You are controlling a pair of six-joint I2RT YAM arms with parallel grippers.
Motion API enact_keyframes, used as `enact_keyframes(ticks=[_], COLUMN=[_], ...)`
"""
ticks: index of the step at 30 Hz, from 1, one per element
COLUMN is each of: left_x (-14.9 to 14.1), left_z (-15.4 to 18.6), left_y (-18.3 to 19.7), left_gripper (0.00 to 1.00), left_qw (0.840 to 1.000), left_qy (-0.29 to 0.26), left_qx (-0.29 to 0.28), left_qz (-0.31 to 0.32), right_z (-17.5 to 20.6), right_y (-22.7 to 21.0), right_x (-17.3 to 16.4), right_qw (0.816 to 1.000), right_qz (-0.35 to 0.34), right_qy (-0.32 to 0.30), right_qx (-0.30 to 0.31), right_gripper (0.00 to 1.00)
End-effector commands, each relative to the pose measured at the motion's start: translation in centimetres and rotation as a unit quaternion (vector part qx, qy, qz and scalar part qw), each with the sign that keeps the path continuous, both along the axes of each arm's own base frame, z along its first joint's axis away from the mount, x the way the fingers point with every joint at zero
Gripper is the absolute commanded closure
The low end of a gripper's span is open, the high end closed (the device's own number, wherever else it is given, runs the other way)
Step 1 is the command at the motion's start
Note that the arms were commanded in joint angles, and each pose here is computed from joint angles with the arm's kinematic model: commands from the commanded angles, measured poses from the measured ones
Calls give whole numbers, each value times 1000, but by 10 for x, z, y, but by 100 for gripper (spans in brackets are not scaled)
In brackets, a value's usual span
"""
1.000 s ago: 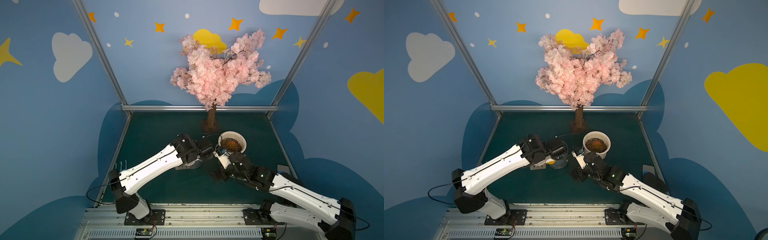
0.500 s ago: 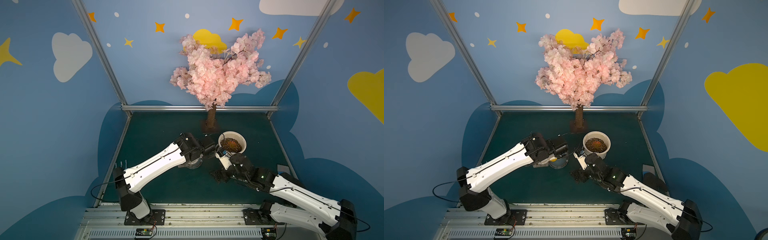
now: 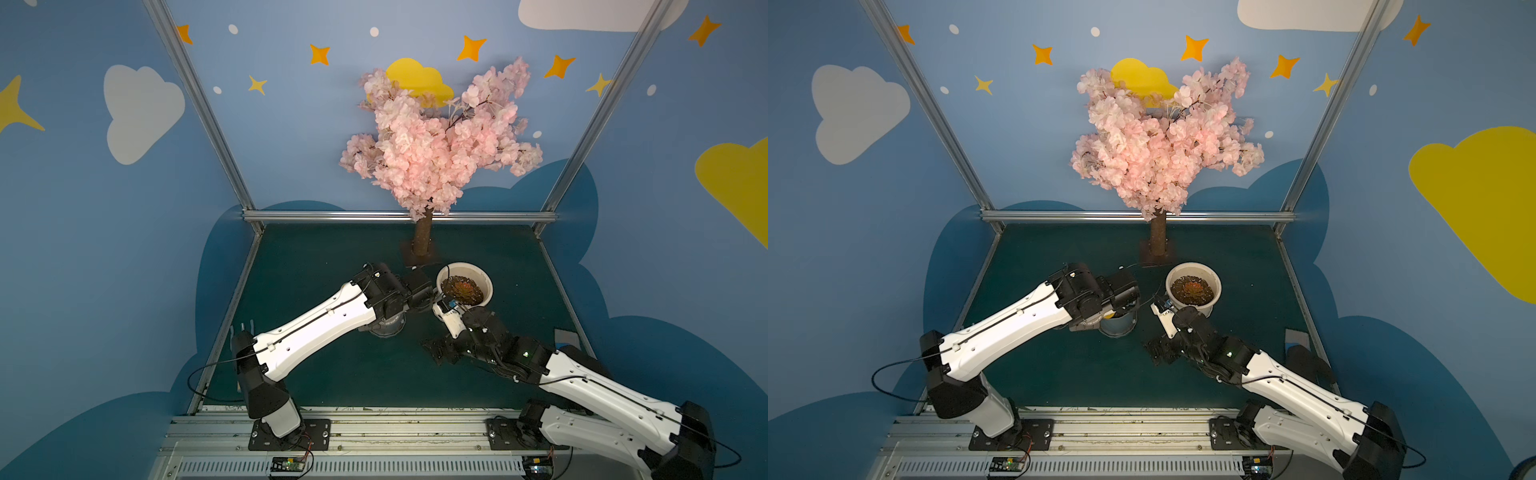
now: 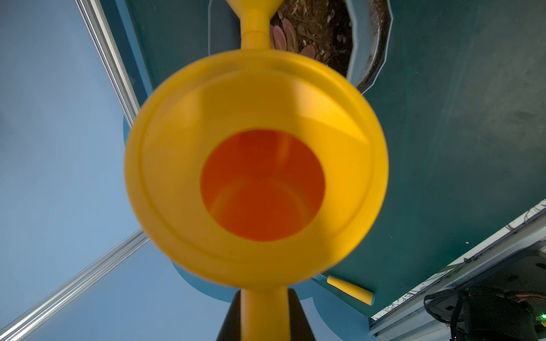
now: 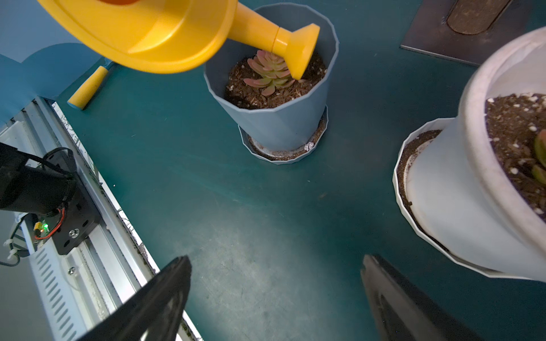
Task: Water the succulent around the soil edge
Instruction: Water the soil of the potted plant with water.
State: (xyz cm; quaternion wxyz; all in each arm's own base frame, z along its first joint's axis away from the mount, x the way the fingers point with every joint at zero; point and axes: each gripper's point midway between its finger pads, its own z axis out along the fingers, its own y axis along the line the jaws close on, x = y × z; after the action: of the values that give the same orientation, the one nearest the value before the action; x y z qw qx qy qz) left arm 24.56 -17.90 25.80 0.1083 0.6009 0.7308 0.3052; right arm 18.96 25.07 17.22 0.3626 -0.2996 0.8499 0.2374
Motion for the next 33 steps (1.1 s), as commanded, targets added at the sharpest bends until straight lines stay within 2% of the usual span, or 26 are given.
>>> enact_keyframes(ticks=[1, 33], left_x=[5, 14], left_z=[8, 10], left_y=[4, 26], left_gripper=[97, 97], left_qw=[1000, 999], left_qy=[-15, -34], left_qx=[2, 27], left_qz=[4, 26], right_z=[2, 5], right_y=[3, 10], right_x=[5, 12], right_qw=[1000, 999], right_qz=[-7, -11], right_qy=[-2, 9], right_qx=[15, 47], right_gripper=[5, 5])
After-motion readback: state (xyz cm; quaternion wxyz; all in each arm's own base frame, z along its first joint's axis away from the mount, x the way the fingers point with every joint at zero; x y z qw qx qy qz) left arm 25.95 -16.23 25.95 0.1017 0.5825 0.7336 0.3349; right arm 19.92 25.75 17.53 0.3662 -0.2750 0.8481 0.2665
